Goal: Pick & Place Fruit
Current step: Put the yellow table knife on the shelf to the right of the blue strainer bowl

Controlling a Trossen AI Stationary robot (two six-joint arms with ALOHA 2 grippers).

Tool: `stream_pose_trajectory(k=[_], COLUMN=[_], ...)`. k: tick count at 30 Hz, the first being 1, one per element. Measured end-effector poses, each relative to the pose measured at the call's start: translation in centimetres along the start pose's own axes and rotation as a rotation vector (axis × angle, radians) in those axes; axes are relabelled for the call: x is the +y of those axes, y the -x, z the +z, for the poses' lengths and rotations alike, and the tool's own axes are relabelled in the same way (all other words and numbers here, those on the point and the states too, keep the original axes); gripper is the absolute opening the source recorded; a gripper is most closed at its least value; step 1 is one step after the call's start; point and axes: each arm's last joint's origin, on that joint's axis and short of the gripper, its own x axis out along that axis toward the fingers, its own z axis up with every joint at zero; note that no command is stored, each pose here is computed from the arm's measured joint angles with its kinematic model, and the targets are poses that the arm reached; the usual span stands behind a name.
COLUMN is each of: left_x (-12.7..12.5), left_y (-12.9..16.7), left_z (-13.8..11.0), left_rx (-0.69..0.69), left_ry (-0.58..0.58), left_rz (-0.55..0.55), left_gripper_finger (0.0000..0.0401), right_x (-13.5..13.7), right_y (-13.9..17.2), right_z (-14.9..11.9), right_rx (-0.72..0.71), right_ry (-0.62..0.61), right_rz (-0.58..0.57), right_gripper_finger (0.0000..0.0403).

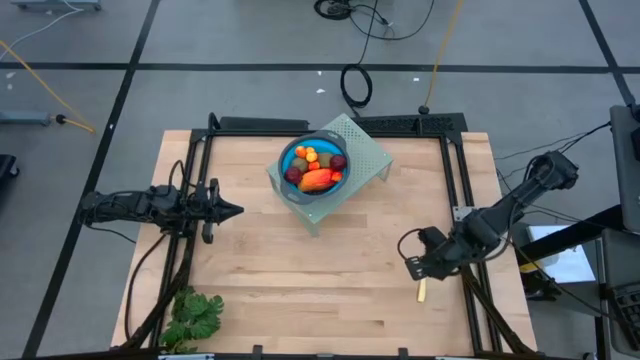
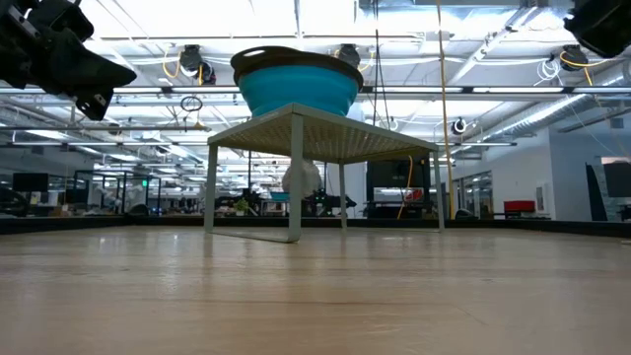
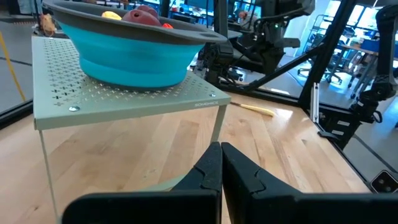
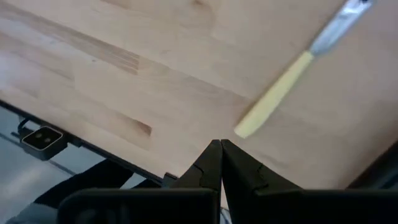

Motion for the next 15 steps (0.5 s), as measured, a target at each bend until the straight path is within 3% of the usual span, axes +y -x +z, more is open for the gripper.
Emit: stream_pose_trajectory(k=[15], left_x=[0.0], left_y=[0.0], left_z=[0.0], left_rx=[0.000], left_ry=[0.000], left_rz=[0.000], left_gripper_finger=[0.0000], right_x=[-0.7], right_y=[-1.5], right_z=[-2.3], right_rx=[-0.007], right_ry=[-0.250], right_rz=[-0.098], right_gripper_finger=[0.0000])
